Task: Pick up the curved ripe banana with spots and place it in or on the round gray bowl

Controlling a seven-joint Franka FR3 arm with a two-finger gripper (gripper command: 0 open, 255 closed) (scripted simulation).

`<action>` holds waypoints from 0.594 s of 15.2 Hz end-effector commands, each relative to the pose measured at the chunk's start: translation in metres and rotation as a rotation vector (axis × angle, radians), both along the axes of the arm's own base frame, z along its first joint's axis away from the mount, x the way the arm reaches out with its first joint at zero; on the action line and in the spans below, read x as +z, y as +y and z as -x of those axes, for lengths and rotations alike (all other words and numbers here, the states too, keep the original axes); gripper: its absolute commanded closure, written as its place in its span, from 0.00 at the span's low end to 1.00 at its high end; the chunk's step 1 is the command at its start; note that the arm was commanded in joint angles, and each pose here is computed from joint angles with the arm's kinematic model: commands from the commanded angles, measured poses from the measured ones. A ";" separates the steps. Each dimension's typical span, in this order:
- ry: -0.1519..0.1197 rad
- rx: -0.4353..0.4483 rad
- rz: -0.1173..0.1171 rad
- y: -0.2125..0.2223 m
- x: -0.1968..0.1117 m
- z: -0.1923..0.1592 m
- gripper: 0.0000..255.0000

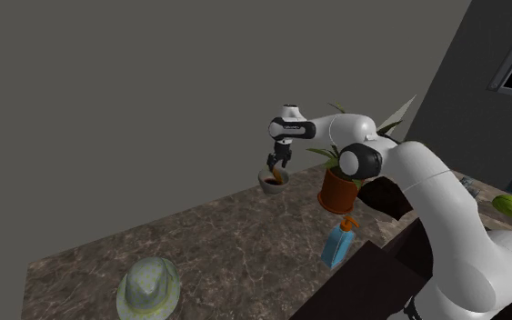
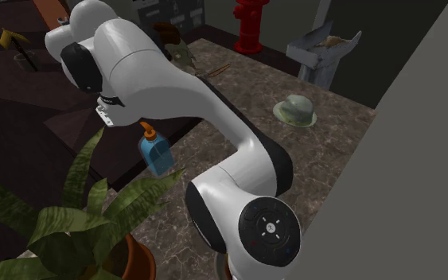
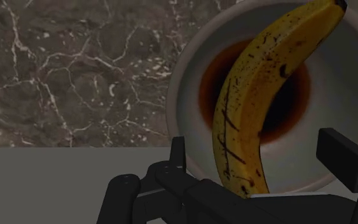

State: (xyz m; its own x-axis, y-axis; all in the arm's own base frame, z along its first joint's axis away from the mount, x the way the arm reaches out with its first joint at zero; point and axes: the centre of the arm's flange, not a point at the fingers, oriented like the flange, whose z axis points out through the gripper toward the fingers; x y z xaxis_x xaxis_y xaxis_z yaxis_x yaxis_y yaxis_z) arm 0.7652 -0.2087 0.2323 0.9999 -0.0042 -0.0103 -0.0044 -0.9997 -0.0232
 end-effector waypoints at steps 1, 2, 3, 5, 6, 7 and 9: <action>-0.007 -0.001 0.003 -0.001 0.025 -0.003 0.00; -0.007 -0.001 0.003 -0.001 0.036 -0.003 0.00; -0.007 -0.001 0.003 -0.001 0.036 -0.003 0.00; -0.007 -0.001 0.003 -0.001 0.036 -0.003 0.00; -0.007 -0.001 0.003 -0.001 0.036 -0.003 0.00; -0.007 -0.001 0.003 -0.001 0.036 -0.003 0.00; -0.007 -0.001 0.003 -0.001 0.036 -0.003 0.00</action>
